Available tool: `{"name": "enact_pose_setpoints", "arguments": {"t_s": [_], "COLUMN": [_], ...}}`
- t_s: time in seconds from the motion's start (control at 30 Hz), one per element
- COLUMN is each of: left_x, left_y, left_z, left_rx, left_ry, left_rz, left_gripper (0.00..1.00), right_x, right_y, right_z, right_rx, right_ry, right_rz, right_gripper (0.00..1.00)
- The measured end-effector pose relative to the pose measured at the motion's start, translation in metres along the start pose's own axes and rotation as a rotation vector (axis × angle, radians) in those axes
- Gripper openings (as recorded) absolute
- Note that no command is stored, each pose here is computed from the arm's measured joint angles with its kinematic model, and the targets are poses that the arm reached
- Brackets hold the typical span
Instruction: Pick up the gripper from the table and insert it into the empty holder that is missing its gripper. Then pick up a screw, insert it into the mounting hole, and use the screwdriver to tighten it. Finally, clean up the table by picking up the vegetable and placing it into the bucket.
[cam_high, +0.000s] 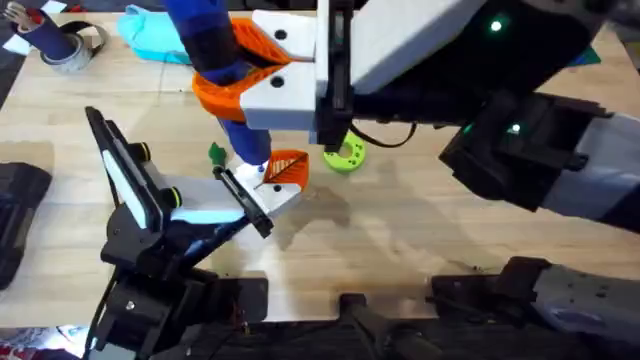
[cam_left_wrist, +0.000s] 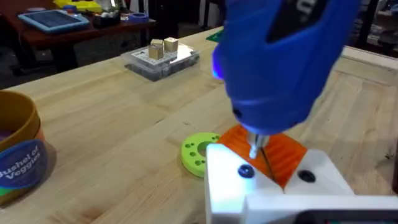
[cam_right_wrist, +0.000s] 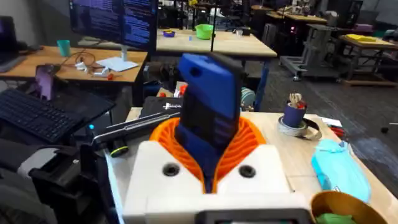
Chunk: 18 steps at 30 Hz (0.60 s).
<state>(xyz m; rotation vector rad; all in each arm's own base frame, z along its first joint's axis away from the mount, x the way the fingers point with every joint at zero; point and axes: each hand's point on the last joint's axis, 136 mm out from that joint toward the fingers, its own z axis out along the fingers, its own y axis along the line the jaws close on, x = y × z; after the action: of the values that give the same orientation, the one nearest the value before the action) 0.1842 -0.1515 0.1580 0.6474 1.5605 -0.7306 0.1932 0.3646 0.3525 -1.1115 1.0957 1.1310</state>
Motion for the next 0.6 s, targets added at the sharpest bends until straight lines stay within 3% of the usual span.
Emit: {"name": "enact_pose_setpoints", "arguments": {"t_s": [0.6], "left_x": [0.0], "left_y": [0.0], "left_z": [0.0], "left_rx": [0.0], "left_ry": [0.0], "left_rz": [0.0], "left_gripper": [0.016], "right_x": [0.013], "right_y": [-0.004], "right_z": [0.005], "right_rx": [0.003], "right_ry": [0.023], "right_rz": [0.018], "right_gripper": [0.047]}}
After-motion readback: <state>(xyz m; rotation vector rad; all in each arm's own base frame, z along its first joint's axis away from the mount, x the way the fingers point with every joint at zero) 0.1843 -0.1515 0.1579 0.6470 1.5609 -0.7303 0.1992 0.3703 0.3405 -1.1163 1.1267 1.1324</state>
